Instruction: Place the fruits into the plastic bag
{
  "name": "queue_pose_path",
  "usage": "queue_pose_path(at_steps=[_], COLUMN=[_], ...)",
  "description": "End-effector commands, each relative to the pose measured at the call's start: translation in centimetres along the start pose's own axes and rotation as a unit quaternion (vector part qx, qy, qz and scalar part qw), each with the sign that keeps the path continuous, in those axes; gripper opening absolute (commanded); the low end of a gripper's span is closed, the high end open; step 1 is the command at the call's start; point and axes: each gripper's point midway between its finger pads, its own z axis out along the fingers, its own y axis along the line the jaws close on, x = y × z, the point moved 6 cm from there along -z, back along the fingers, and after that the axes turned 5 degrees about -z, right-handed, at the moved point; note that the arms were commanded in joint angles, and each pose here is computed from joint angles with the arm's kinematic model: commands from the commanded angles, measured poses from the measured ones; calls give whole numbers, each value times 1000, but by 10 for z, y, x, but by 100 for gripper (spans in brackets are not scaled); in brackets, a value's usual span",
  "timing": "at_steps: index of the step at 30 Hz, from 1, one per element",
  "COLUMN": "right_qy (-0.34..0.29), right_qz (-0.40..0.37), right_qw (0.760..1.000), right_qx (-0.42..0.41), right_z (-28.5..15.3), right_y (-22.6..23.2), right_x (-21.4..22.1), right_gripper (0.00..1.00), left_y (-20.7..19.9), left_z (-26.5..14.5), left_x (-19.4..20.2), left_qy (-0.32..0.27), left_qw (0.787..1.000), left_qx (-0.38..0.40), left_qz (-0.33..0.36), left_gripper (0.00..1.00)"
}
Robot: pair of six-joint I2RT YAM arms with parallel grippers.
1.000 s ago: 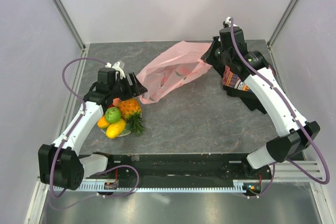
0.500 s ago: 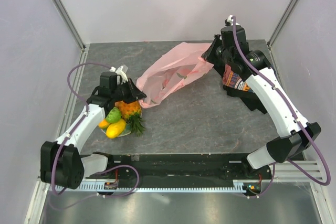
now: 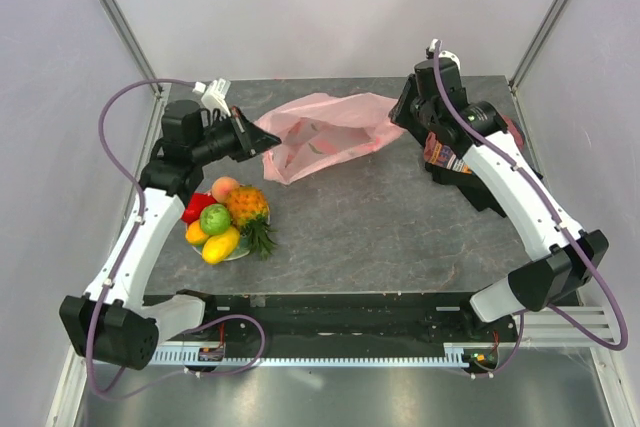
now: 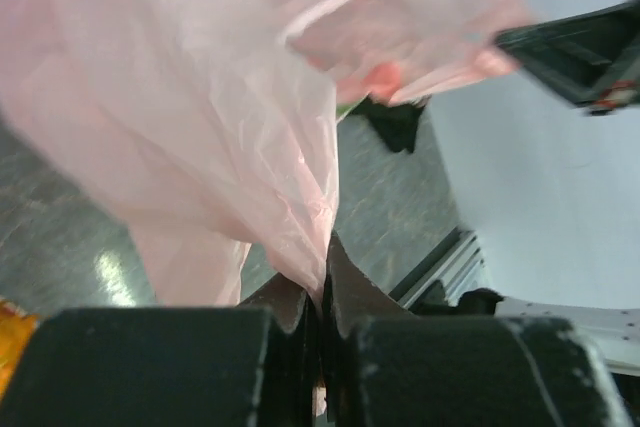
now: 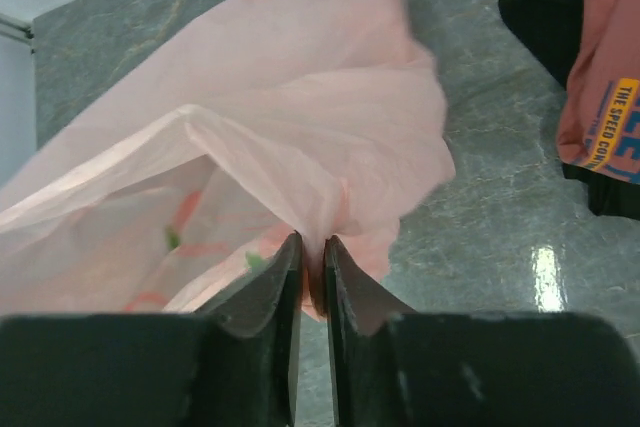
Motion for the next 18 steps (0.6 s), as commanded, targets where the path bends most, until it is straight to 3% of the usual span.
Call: queue_pose_path(at_steps=[1, 3, 6, 9, 11, 14, 18], right_qy=[-38, -41, -56, -96, -146, -170, -130], right_qz=[-20, -29, -40, -55, -73, -102, -167], right_qw=[999, 999, 997, 992, 979, 961, 940], right_qx=[15, 4, -18, -58, -123, -193, -267], right_z=[-13, -16, -26, -46, -71, -85, -94], right_y=[-8, -8, -7, -1, 13, 35, 94], right_x=[-9, -7, -7, -11, -21, -17, 16], right_gripper=[37, 52, 62, 65, 66, 68, 68], left_y=[-28, -28, -25, -25, -24, -18, -11], left_z=[-16, -15, -15, -15, -14, -9, -1], left_x=[-6, -7, -8, -13, -16, -20, -31], left_qy=[7, 15, 26, 24, 24, 24, 21], left_qw=[999, 999, 999, 999, 999, 1000, 1000], left_qx=[29, 27, 16, 16, 14, 5, -3], left_qz=[-29, -32, -33, -25, -17, -14, -13], left_gripper=[2, 2, 2, 1, 2, 2, 2])
